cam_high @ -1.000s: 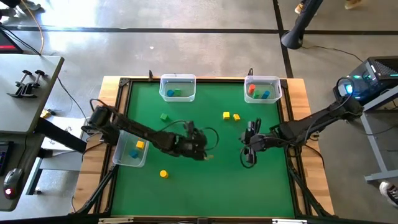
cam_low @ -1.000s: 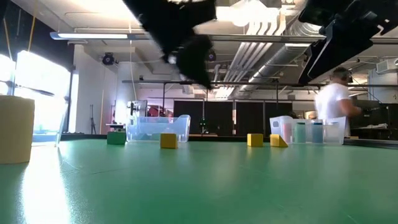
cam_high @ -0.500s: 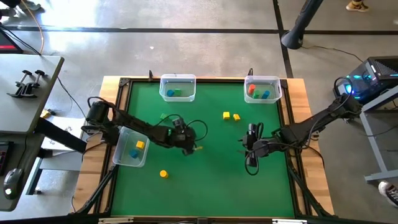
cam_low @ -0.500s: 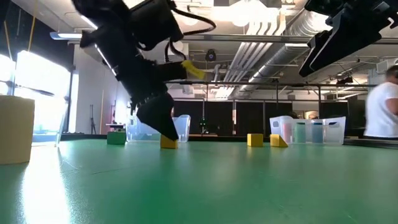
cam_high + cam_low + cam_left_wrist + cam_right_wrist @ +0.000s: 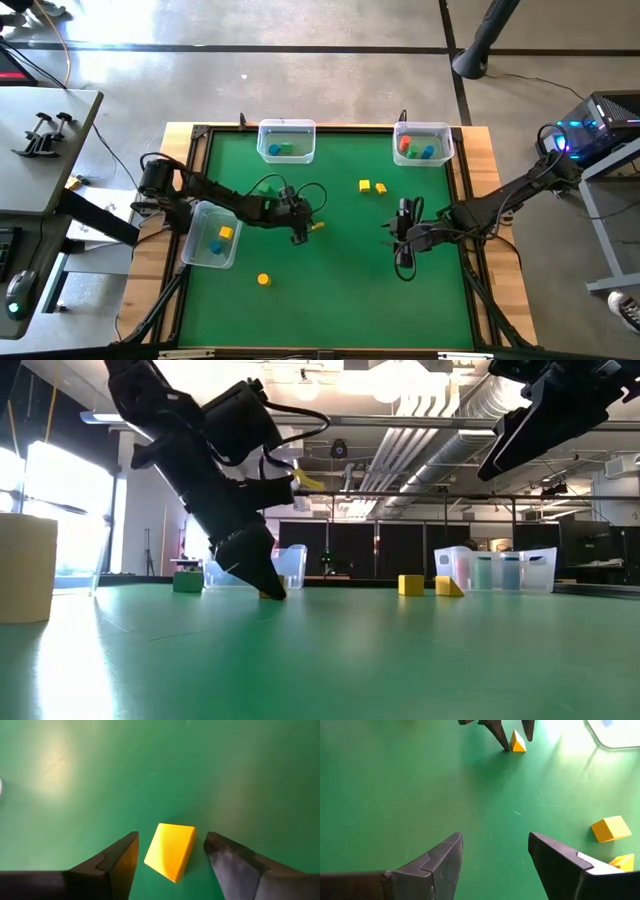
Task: Sort blocks by size
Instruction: Put the yellow triangle block into the top left transparent bin
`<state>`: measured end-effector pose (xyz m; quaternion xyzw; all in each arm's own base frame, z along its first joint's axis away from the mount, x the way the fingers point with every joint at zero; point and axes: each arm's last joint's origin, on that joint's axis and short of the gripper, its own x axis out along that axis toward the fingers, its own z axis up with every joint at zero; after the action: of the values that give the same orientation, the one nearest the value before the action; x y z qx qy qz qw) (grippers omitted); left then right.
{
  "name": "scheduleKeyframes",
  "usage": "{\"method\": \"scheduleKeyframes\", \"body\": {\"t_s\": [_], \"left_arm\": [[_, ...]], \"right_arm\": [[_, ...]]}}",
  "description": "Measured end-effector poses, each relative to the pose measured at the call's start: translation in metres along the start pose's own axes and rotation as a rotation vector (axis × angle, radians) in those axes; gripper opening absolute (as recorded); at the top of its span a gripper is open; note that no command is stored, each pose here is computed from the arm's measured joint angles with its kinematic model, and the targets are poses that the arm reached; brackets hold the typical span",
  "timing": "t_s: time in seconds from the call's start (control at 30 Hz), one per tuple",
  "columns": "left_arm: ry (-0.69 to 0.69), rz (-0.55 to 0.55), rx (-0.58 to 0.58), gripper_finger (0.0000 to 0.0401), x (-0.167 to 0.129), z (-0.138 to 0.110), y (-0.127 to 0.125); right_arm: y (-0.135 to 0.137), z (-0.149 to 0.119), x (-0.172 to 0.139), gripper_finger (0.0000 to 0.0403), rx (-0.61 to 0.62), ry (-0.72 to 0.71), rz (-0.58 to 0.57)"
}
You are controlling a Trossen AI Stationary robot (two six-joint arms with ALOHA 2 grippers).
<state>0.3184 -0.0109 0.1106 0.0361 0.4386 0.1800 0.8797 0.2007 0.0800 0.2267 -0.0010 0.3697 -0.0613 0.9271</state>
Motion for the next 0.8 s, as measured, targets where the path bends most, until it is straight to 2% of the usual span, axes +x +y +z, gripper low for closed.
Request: {"method": "scheduleKeyframes", "body": {"t_s": [0.27,0.5,0.67,0.8], "left_arm": [[-0.009,-0.054,0.006,0.0132,0.002,-0.007,-0.001],[-0.016,-0.067,0.024,0.0049,0.001,-0.006,-0.002],[-0.015,-0.091,0.071,0.0037,-0.008,0.007,-0.006],[-0.019,-0.058,0.113,0.0038,-0.027,0.033,-0.007]], "right_arm": [[0.002,0.004,0.002,0.0227,0.014,-0.033,0.012],[0.018,-0.003,0.011,0.0227,-0.069,-0.005,0.035],[0.040,-0.007,0.001,0.0227,-0.117,-0.060,0.109],[0.054,-0.011,-0.009,0.0227,-0.126,-0.135,0.082]]}}
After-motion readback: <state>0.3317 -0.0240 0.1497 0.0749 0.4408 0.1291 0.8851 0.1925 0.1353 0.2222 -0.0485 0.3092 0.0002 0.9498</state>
